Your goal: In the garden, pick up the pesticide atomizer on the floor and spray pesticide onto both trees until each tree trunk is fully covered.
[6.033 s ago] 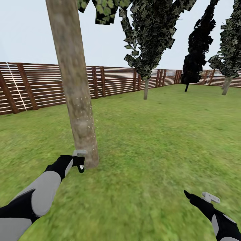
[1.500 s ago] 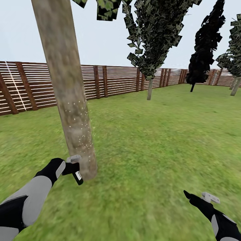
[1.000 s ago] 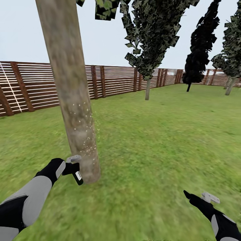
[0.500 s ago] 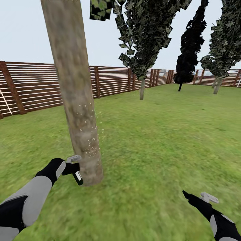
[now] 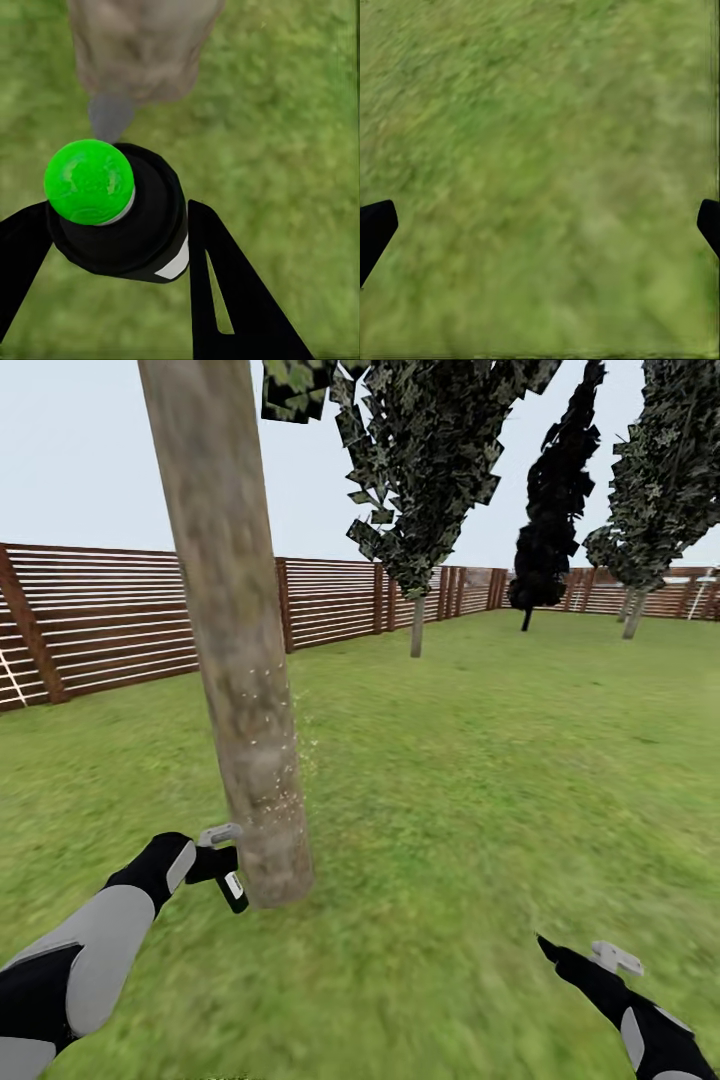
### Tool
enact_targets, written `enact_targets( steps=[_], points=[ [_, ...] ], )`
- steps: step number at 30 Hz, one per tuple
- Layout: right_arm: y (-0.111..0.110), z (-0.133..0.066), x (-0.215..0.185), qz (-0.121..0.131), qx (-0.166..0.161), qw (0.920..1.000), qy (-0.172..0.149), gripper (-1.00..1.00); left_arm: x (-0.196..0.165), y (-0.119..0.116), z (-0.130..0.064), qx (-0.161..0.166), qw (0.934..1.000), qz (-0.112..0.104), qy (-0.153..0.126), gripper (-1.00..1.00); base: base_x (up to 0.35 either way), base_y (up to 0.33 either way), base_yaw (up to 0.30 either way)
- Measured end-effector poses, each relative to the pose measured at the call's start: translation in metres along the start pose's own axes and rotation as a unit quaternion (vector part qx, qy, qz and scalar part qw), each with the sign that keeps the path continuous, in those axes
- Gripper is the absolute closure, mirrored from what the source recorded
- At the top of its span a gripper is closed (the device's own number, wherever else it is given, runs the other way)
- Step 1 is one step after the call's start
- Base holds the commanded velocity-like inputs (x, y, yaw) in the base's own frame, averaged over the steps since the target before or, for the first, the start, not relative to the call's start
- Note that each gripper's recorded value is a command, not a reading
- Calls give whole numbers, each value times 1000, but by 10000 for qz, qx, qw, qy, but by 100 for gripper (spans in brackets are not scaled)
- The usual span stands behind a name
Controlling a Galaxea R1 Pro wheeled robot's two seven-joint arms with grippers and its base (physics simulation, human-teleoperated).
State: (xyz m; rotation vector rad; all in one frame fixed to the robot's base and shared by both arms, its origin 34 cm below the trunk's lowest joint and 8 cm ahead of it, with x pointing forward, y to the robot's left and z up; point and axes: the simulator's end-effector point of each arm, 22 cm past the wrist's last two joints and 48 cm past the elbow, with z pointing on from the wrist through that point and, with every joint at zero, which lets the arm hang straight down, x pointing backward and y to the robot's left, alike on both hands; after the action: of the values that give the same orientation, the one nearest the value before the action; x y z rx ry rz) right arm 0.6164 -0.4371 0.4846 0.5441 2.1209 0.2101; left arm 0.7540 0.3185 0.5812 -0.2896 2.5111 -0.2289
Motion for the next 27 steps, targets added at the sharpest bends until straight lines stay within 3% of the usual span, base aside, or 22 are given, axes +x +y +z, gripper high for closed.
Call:
enact_targets(
  steps=[3,7,8,9,10,12,17,21,25,27],
  points=[
    [0,0,0,0,1,10000,0,-100,1,-1,0,5,10000,6,6,100,-188,256,-251],
    [-2,0,-1,-8,13,10000,-6,-100,26,1,9,-24,9996,30,294,100,-150,221,-172],
    [-3,-1,-2,-11,18,10000,-8,-100,28,3,9,-92,9993,155,333,100,-33,48,-60],
    [-3,-1,-2,-14,22,10000,-11,-100,32,9,9,-290,9973,534,412,100,-14,20,-25],
    [-4,-1,-2,-15,23,10000,-12,-100,33,10,8,-357,9960,668,476,100,-7,10,-13],
    [-4,-1,-3,-15,23,10000,-13,-100,24,9,1,-416,9951,713,548,100,-3,4,-5],
    [-4,-1,-3,-15,23,10000,-13,-100,-30,-27,-42,-370,9959,720,408,100,0,0,0],
    [-4,-1,-3,-15,26,10000,-13,-100,-53,-37,-56,-454,9939,972,237,100,0,0,0],
    [-4,-1,-3,-15,26,10000,-13,-100,-109,-52,-85,-436,9936,1033,-164,100,0,0,0],
    [-4,-1,-2,-15,29,10000,-12,-100,-126,-59,-94,-495,9912,1198,-272,100,0,0,0]
  ],
)
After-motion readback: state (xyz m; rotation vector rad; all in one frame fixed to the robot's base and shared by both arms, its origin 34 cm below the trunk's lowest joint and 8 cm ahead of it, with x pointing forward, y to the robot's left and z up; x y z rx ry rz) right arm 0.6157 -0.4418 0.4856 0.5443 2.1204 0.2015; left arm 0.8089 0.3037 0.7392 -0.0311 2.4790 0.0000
